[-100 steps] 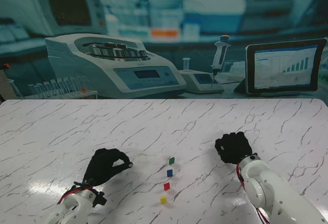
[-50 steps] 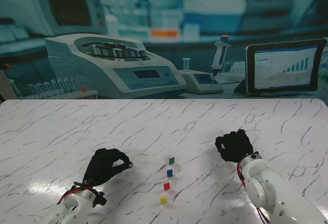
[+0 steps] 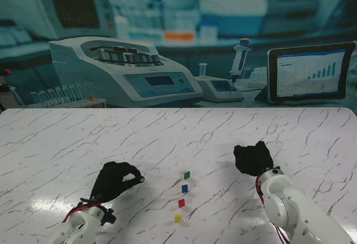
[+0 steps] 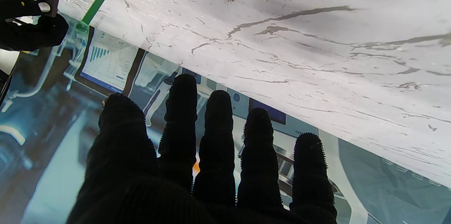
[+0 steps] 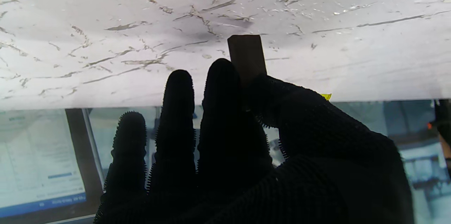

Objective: Arrange dominoes in a row

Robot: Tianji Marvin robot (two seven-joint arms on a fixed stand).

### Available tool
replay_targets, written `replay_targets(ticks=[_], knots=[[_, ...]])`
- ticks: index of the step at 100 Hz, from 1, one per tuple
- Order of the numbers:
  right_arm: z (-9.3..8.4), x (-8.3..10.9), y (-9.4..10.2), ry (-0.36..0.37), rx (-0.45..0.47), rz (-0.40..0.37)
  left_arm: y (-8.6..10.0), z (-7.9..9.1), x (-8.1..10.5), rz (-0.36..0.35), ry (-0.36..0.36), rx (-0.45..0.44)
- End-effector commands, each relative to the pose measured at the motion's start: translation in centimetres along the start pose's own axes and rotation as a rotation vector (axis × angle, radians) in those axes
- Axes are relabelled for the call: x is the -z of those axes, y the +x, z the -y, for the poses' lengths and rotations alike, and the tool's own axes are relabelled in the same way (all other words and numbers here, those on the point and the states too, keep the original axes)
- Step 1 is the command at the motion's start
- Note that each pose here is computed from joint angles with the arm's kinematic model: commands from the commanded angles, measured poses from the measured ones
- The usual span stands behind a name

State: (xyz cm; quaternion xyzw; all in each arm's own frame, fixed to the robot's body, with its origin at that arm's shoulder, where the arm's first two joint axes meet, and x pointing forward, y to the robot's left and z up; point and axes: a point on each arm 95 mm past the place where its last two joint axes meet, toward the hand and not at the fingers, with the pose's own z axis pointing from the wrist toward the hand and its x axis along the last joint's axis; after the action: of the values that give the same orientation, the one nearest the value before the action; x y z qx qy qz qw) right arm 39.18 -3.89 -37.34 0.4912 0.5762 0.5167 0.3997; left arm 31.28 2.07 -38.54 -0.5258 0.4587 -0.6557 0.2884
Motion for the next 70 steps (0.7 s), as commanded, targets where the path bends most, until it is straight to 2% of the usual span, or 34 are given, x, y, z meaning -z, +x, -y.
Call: replay_targets(ticks=[1,30,70], knots=[[0.5,0.1,0.7,0.006,0.000,-0.012,0.4,-0.4,0.1,-0.020,-0.011,0.020],[0.0,-0.2,1.3,-0.011,0.009,-0.026,0.4,-0.3,0.2,-0.022,-0.009,0.016],[-1.1,-1.2,4.5,-0.037,0.004,-0.069,0.4,-0.3,0.4,-0.028,-0.010,0.013]])
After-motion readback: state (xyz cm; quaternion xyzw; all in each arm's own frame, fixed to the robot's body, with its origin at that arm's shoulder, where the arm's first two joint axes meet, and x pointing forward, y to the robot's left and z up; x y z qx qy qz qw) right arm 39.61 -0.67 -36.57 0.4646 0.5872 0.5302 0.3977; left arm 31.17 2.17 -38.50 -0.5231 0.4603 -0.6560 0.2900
